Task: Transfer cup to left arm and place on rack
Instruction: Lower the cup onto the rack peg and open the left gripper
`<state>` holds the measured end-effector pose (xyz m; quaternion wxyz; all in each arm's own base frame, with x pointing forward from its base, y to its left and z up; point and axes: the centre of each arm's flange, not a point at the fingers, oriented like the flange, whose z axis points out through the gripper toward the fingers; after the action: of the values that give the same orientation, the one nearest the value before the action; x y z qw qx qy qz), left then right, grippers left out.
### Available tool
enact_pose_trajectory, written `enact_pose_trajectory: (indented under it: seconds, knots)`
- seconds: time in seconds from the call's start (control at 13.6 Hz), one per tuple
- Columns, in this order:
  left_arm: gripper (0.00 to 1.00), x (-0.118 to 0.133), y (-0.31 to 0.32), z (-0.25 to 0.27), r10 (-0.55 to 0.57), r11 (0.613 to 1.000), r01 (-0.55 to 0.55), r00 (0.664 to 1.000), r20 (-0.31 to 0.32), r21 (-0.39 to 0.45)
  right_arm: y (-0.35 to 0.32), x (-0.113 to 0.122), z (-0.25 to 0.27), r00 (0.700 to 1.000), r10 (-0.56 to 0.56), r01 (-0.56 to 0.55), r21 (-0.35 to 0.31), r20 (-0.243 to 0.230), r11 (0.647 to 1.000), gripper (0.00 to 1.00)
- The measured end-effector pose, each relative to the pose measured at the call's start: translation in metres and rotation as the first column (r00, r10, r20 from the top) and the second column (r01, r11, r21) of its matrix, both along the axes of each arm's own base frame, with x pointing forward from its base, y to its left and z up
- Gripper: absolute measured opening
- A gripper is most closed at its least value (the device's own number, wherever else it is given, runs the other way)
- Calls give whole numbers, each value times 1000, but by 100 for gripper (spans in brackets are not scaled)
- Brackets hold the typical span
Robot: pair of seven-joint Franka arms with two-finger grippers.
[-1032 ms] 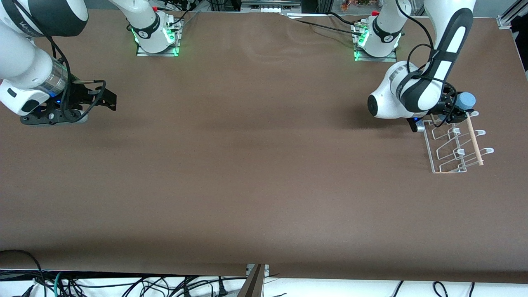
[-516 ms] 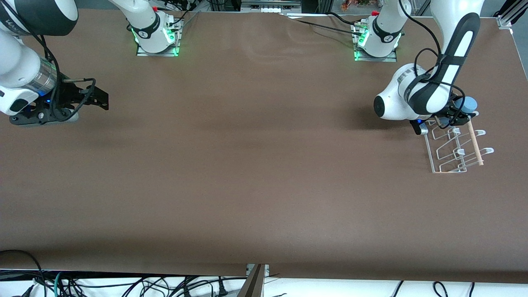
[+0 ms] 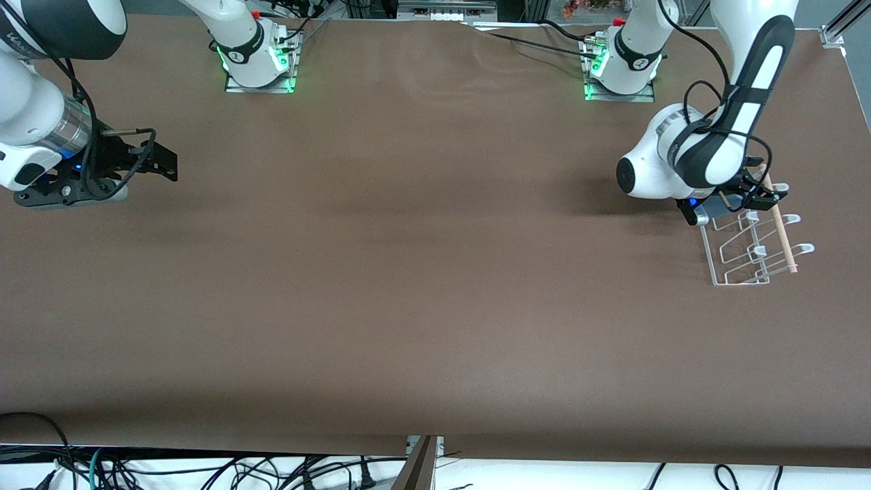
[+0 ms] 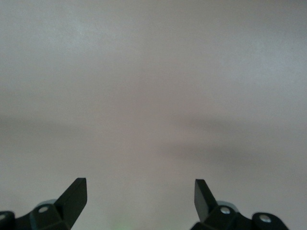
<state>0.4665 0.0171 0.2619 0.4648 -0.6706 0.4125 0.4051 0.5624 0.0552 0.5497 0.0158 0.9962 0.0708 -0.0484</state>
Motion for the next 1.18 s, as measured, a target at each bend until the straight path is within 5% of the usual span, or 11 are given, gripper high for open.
enact_pose_trajectory:
  seconds: [0.22,0.52,0.81,1.03,1.18]
  knots:
    - [100,39,-21,54,221,955,-185,965,140,-231,0,0,0,1000,1,-1,0,0,1000,99]
    - [100,90,-53,138,442,800,-261,865,236,-540,1,0,0,1000,5,-5,0,0,1000,99]
    - [100,123,-85,212,580,598,-224,783,223,-770,3,1,7,1000,11,-11,1,14,1000,99]
    - [100,154,-96,248,627,497,-165,747,220,-852,6,1,11,1000,16,-16,2,23,1000,99]
    - [100,168,-96,266,695,445,-154,680,233,-882,6,1,11,1000,16,-16,2,23,1000,99]
